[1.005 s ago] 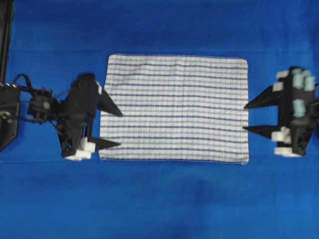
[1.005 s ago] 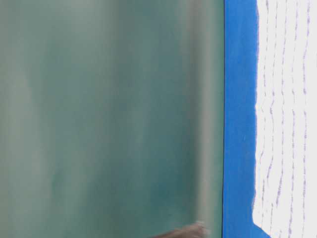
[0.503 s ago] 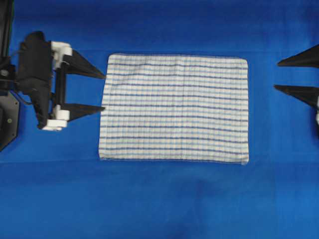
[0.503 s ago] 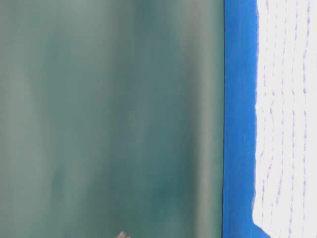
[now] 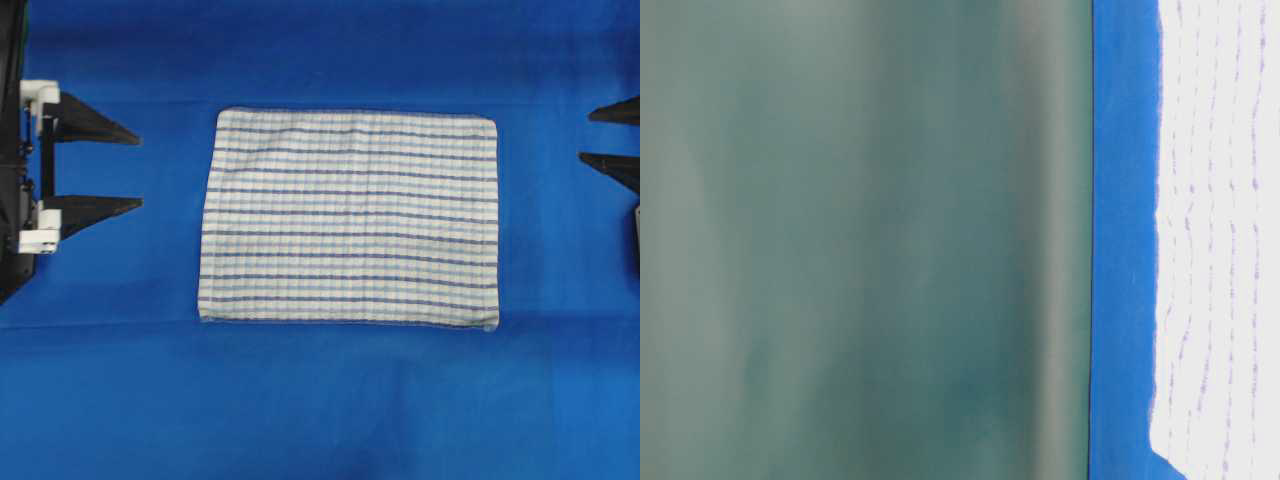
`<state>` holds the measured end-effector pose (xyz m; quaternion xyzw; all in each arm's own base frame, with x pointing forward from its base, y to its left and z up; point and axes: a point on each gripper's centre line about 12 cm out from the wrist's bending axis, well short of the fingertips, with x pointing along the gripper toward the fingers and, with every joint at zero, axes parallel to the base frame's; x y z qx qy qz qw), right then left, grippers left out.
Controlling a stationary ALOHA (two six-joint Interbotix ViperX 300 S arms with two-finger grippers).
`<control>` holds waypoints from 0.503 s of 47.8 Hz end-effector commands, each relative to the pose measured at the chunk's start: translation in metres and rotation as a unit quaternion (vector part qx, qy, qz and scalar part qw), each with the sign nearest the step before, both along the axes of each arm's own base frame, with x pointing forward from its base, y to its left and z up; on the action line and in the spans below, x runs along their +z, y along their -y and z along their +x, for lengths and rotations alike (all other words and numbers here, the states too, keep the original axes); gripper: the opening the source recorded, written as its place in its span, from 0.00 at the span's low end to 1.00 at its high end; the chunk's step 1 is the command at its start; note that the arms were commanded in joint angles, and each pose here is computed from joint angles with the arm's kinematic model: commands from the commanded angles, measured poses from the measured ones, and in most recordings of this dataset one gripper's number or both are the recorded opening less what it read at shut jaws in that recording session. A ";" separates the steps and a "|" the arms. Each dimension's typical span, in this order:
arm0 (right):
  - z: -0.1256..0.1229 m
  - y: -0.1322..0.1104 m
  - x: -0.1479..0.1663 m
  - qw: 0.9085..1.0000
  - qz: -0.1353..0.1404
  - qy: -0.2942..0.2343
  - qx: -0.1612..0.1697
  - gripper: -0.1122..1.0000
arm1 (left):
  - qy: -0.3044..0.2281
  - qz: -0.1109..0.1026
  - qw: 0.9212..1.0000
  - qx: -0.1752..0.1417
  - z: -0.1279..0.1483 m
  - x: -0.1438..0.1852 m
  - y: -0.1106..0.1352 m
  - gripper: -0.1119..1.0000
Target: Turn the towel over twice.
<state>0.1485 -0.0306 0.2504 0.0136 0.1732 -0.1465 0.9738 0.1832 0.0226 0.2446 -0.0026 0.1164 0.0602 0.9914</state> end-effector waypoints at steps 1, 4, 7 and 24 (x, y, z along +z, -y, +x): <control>0.002 -0.001 -0.006 1.000 0.008 0.011 0.008 0.63 | 0.016 -0.001 1.000 0.002 -0.007 -0.003 0.000 0.85; 0.002 -0.002 -0.017 1.000 0.019 0.017 0.013 0.62 | 0.022 -0.003 1.000 0.003 -0.013 -0.008 0.001 0.85; 0.002 -0.002 -0.022 0.999 0.030 0.026 0.012 0.61 | 0.026 -0.006 1.000 0.004 -0.018 -0.014 0.002 0.85; 0.003 0.003 -0.027 0.999 0.038 0.032 0.000 0.61 | 0.025 -0.014 0.999 0.013 -0.028 -0.031 0.000 0.85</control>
